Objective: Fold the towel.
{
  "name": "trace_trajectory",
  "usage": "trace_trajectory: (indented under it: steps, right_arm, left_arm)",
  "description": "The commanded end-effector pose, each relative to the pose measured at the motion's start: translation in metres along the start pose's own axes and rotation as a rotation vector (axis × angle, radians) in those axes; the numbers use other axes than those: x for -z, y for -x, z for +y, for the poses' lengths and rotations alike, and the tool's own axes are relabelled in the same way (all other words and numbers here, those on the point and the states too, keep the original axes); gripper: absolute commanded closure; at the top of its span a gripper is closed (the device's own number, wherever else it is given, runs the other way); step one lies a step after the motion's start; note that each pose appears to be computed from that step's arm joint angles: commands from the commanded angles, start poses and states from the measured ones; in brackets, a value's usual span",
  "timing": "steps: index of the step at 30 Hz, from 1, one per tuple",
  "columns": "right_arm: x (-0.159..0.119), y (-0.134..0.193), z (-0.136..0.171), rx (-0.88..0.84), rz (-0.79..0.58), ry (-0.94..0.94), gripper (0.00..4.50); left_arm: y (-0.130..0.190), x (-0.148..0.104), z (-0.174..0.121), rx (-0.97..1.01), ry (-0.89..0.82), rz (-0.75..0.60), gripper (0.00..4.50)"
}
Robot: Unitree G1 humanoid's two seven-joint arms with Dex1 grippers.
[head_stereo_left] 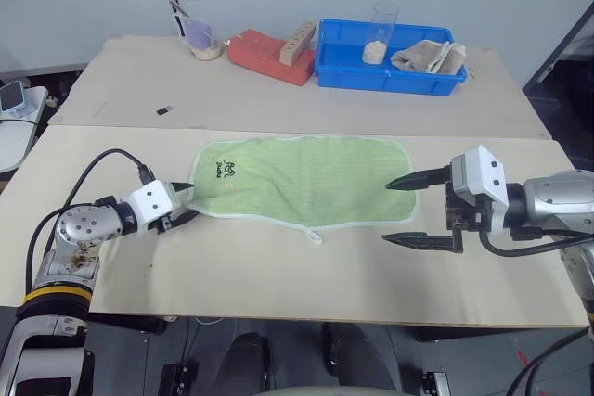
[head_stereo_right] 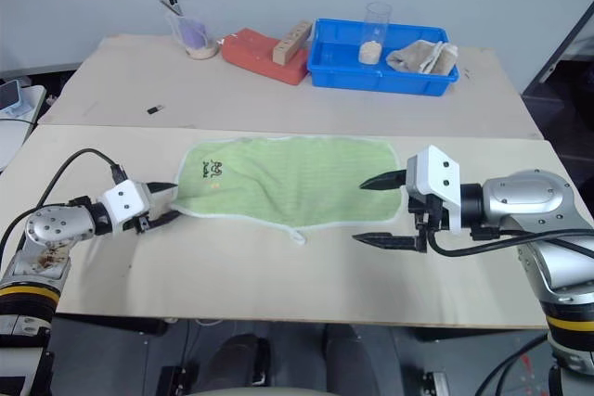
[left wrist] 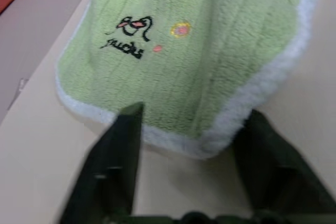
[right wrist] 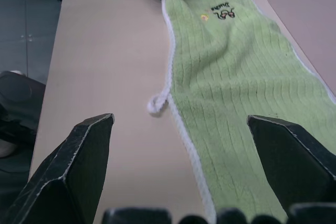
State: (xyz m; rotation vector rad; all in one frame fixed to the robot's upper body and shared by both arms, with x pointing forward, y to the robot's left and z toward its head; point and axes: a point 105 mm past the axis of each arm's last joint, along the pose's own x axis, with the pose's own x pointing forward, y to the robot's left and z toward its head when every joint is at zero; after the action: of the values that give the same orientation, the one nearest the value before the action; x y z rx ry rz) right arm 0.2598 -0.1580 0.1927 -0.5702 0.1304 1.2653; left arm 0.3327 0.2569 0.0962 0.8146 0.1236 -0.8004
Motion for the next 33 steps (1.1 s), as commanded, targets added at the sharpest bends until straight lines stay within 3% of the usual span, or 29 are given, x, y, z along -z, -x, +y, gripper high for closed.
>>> trace_trajectory:
  steps: [1, 2, 3, 7, 16, 29, 30, 33]
  right_arm:
    - [-0.002, 0.008, -0.009, 0.064, 0.024, 0.066, 0.00]
    - [0.005, 0.009, -0.013, 0.077, 0.060, 0.083, 0.00]
    - [0.017, 0.012, -0.018, 0.095, 0.129, 0.110, 0.00]
    - [0.061, 0.015, -0.037, 0.104, 0.335, 0.197, 0.00]
    - [0.113, -0.003, -0.043, -0.034, 0.429, 0.091, 0.00]
    - [0.133, -0.007, -0.056, -0.026, 0.439, -0.099, 4.23]
    - [0.134, -0.007, -0.057, -0.023, 0.440, -0.105, 4.48]
    - [0.131, -0.006, -0.056, -0.032, 0.418, -0.116, 4.48]
  left_arm:
    - [0.003, -0.005, 0.005, -0.006, -0.036, -0.022, 3.76]
    - [0.003, -0.005, 0.005, -0.003, -0.039, -0.026, 4.29]
    - [0.003, -0.006, 0.004, -0.003, -0.040, -0.031, 4.44]
    - [0.004, -0.005, 0.005, -0.020, -0.034, -0.039, 4.44]
    - [0.008, -0.004, 0.002, -0.041, -0.028, -0.041, 4.44]
    - [0.015, -0.006, 0.001, -0.057, -0.027, -0.030, 4.50]
    - [0.015, -0.006, 0.001, -0.057, -0.027, -0.028, 4.50]
    - [0.017, -0.005, 0.003, -0.061, -0.023, -0.023, 4.50]
